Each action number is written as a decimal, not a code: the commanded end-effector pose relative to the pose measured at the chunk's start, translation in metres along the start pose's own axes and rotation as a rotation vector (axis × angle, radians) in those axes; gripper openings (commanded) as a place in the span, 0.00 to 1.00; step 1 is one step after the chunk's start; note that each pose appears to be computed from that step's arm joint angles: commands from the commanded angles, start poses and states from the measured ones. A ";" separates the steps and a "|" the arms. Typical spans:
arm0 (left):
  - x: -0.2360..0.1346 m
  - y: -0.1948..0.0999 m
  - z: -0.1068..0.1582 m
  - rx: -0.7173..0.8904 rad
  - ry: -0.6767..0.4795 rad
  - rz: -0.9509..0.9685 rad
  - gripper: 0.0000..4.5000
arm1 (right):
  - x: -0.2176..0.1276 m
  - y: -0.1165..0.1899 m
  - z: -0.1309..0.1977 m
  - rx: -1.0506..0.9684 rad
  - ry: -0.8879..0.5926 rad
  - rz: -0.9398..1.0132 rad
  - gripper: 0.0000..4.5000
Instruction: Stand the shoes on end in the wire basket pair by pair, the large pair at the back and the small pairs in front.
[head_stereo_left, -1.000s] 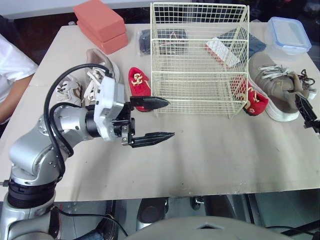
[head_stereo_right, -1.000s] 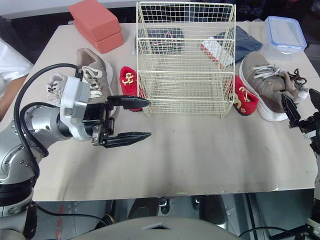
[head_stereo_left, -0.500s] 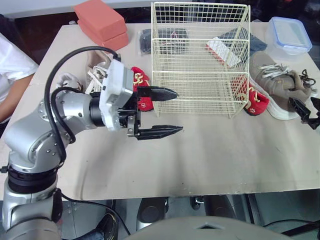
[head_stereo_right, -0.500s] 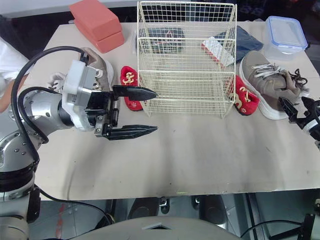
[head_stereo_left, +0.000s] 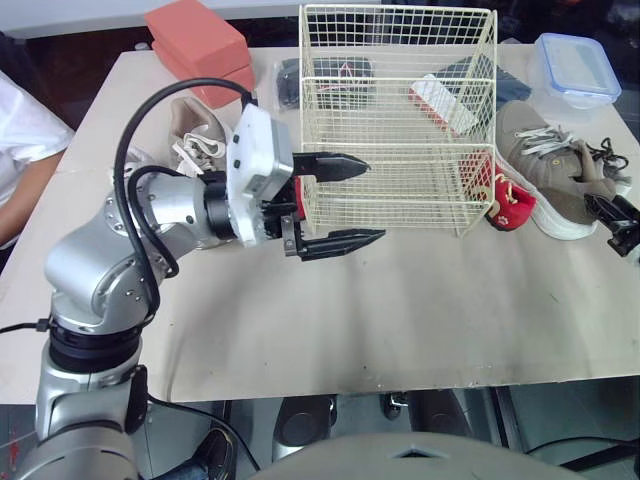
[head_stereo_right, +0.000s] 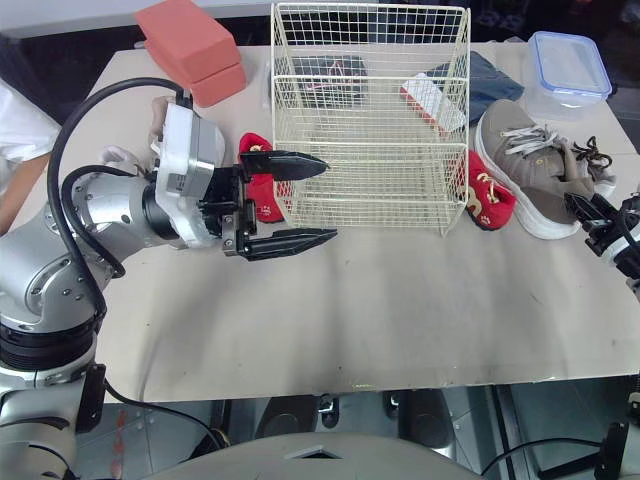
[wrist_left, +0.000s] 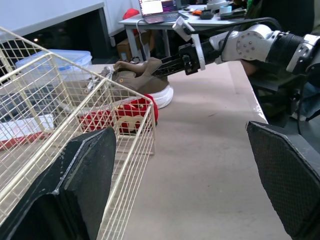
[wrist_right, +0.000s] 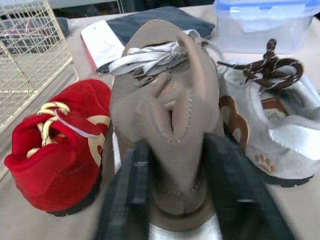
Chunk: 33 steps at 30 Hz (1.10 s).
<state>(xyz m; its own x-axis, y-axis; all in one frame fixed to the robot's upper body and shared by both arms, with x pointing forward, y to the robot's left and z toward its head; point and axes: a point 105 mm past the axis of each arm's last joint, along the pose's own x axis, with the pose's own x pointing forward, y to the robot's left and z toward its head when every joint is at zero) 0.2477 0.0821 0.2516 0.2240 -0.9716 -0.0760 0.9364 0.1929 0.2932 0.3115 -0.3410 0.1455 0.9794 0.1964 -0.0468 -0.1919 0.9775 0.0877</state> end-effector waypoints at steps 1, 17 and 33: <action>0.000 0.003 0.007 0.053 -0.017 0.011 1.00 | -0.005 -0.001 0.024 -0.058 -0.102 -0.034 0.01; -0.015 0.021 0.009 0.073 -0.023 0.021 1.00 | -0.042 0.066 0.199 -0.480 -0.902 0.029 0.01; -0.053 0.006 0.054 0.051 -0.110 -0.142 1.00 | -0.047 0.189 0.166 -1.167 -0.822 0.819 0.01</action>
<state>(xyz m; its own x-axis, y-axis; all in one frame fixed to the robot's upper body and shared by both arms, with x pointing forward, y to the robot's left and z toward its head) 0.2412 0.1281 0.2976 0.1028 -0.9944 -0.0261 0.9500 0.0904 0.2987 0.2540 -0.1785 0.3128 0.3492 0.9244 0.1533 -0.2957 0.2639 -0.9181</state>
